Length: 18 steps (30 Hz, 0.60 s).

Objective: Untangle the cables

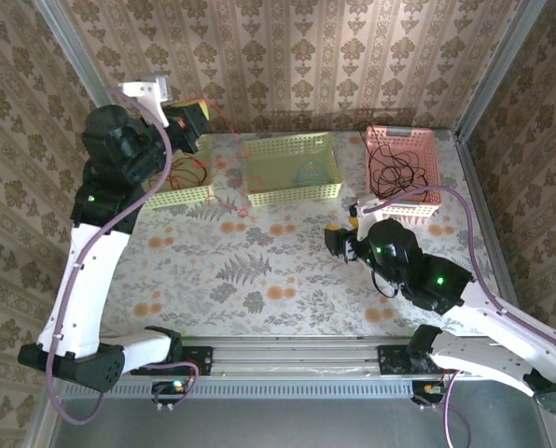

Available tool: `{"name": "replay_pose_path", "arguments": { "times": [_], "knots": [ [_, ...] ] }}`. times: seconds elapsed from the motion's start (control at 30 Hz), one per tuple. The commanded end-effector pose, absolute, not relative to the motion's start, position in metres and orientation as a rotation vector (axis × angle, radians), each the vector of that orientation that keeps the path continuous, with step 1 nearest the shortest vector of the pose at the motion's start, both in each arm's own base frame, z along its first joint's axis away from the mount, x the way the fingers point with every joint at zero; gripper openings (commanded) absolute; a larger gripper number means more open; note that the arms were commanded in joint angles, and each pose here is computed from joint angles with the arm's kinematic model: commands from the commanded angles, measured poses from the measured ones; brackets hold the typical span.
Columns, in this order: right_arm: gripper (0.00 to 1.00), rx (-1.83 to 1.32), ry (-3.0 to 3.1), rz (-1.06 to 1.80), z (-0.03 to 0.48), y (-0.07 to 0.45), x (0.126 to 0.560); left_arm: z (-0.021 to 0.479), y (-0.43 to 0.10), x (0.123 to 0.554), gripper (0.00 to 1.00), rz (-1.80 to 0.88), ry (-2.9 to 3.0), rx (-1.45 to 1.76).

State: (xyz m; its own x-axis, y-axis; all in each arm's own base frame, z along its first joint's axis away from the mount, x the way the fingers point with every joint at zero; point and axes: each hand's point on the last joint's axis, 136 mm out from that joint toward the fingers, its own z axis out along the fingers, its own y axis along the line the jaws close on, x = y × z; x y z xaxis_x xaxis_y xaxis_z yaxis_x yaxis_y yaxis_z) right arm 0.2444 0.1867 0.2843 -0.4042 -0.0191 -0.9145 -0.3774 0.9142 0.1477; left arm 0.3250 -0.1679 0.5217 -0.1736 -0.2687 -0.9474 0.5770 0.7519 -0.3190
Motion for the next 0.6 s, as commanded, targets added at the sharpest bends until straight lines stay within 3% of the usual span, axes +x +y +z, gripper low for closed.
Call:
{"name": "replay_pose_path", "arguments": {
  "times": [0.0,0.57],
  "knots": [
    [0.61,-0.282,1.951,0.435,0.285,0.191,0.247,0.548,-0.163,0.324,0.00,-0.777,1.513,0.256],
    [0.63,-0.238,2.010,0.470,0.251,0.191,0.257,0.557,-0.068,0.440,0.00,-0.529,1.413,-0.025]
  ]
}}
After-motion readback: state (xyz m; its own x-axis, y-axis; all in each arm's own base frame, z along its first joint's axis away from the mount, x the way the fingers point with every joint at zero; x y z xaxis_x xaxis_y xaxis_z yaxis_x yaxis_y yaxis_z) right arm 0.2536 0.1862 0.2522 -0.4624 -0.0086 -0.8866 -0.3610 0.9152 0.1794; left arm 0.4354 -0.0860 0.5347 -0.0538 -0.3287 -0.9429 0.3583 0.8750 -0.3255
